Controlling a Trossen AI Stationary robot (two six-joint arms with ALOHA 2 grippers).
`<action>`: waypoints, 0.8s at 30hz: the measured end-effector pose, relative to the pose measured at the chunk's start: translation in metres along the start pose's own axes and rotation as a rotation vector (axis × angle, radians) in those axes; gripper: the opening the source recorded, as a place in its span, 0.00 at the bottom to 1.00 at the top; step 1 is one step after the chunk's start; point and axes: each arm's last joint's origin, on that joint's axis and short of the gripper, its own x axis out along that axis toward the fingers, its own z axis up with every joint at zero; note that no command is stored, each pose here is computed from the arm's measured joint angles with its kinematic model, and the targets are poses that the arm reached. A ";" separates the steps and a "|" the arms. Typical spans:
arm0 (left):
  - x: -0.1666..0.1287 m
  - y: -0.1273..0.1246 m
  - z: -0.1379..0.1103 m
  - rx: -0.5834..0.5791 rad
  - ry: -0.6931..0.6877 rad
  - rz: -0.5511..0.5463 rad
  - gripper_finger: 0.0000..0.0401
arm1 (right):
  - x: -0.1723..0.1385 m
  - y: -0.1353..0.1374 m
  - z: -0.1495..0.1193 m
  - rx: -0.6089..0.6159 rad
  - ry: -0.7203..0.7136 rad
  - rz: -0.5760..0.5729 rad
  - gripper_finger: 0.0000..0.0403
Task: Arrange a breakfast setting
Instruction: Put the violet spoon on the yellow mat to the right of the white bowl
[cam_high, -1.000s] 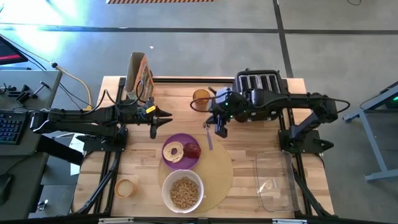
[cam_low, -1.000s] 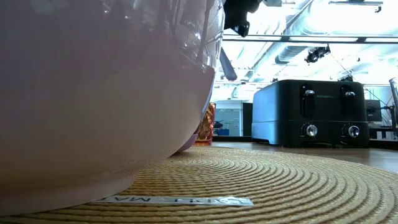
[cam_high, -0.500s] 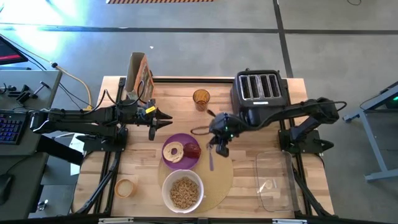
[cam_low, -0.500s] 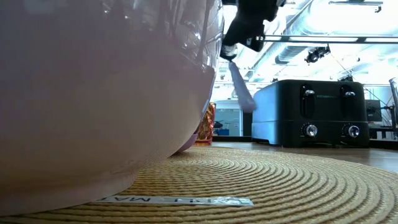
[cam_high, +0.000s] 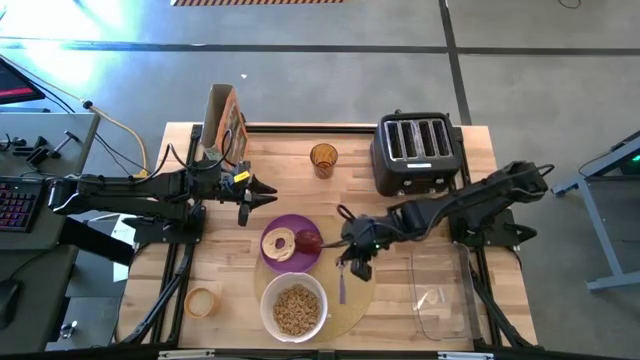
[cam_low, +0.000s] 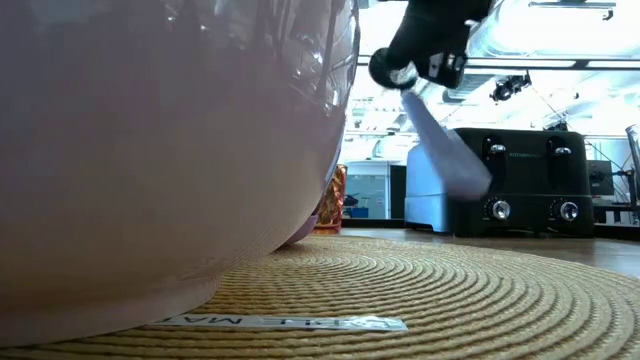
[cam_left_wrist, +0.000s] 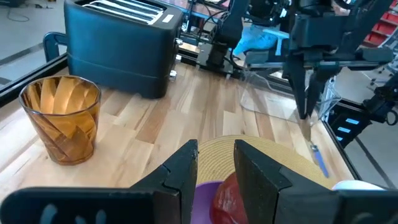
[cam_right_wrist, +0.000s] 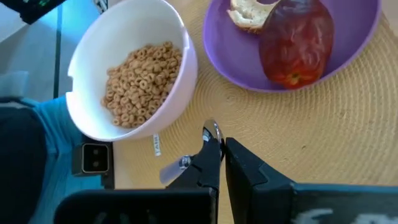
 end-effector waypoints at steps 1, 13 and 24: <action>0.000 0.000 0.000 -0.001 0.000 0.000 0.24 | 0.000 0.003 -0.002 0.008 -0.002 0.001 0.00; 0.000 0.000 0.000 -0.001 0.000 0.000 0.24 | 0.001 0.039 -0.025 0.041 -0.063 -0.010 0.00; 0.000 0.000 0.000 -0.003 0.000 0.000 0.24 | 0.020 0.031 -0.052 0.119 -0.079 0.042 0.00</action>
